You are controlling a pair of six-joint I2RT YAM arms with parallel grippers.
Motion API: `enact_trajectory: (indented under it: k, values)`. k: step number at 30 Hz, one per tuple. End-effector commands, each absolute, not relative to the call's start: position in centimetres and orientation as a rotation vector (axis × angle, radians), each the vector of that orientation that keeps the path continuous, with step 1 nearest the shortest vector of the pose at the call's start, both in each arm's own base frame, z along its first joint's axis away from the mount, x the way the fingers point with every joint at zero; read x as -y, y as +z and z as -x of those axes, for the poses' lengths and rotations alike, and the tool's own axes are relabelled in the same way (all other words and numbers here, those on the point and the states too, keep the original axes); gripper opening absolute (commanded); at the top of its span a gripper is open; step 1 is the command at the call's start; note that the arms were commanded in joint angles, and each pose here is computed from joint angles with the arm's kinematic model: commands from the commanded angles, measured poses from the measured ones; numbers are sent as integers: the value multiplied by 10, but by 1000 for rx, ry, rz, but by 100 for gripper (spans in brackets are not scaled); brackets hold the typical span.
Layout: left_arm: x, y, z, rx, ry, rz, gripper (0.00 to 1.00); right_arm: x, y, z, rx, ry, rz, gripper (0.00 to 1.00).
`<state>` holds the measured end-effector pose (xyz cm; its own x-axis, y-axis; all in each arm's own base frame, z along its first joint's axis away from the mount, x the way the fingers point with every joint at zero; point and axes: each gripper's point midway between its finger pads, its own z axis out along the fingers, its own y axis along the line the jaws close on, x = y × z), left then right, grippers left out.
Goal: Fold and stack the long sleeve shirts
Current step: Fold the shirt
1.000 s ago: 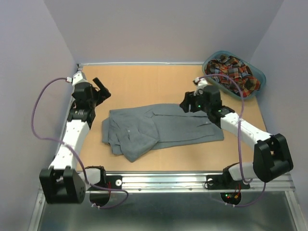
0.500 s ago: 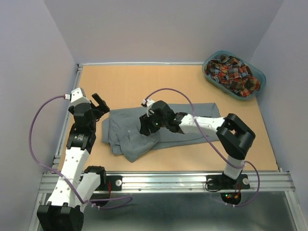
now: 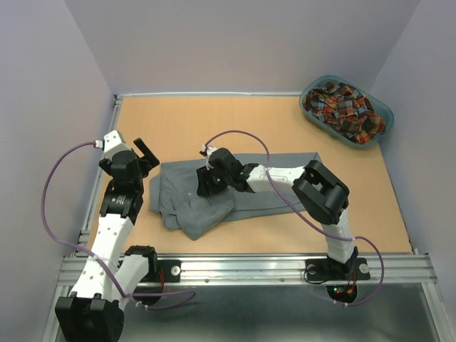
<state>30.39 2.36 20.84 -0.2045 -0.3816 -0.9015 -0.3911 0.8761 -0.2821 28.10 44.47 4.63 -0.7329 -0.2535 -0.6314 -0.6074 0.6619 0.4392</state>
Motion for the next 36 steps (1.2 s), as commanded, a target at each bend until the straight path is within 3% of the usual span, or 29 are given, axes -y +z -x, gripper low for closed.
enact_trajectory:
  k: [1, 7, 14, 19, 24, 26, 32, 36]
  values:
    - [-26, 225, -309, -1758, 12, 590, 98, -474, 66, -275, -2282, 979, 715, 56]
    - [-23, 221, -311, -1776, -3, 579, 98, -486, 71, -264, -2258, 1011, 772, 53]
    - [-22, 219, -312, -1780, -4, 576, 98, -491, 67, -262, -2245, 1009, 812, 43]
    - [-20, 217, -314, -1793, -7, 568, 98, -498, 92, -263, -2160, 1026, 862, 19]
    - [-20, 216, -315, -1796, -8, 561, 98, -500, 125, -257, -2064, 1038, 905, 18]
    - [-18, 217, -315, -1794, -17, 552, 98, -497, 142, -253, -2025, 1043, 916, 1]
    - [-14, 220, -316, -1784, -43, 528, 98, -486, 174, -246, -1949, 1043, 926, 0]
    - [-11, 220, -315, -1786, -60, 515, 98, -479, 165, -245, -1969, 1013, 925, 4]
